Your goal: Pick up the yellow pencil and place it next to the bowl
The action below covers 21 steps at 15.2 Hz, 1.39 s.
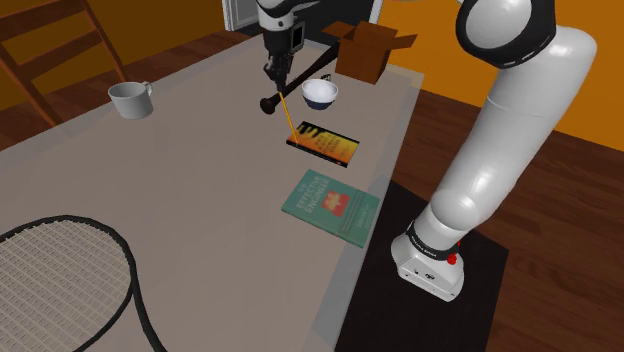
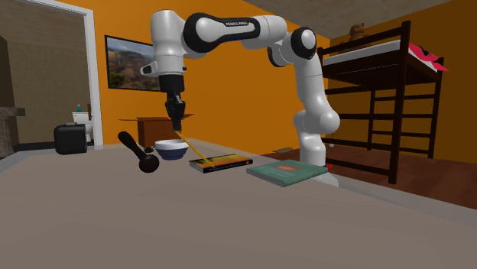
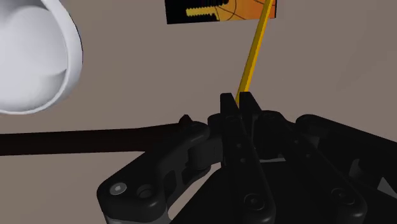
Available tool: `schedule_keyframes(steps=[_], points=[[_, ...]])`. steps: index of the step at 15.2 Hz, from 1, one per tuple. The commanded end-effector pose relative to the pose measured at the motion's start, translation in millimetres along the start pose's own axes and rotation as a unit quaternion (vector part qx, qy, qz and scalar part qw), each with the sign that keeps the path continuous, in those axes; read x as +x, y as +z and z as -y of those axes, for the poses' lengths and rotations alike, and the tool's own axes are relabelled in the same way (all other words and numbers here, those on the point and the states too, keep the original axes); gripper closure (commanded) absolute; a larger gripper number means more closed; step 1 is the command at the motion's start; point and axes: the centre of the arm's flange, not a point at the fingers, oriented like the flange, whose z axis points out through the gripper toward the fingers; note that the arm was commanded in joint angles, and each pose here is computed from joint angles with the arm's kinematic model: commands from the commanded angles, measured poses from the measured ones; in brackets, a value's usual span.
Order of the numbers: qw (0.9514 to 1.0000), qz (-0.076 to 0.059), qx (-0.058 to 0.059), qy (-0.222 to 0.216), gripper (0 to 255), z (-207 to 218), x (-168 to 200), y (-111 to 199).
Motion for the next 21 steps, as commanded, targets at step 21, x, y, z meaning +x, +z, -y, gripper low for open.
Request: schedule_keyframes(steps=[21], points=[[1.0000, 0.000, 0.000, -0.001, 255, -86, 1, 82]])
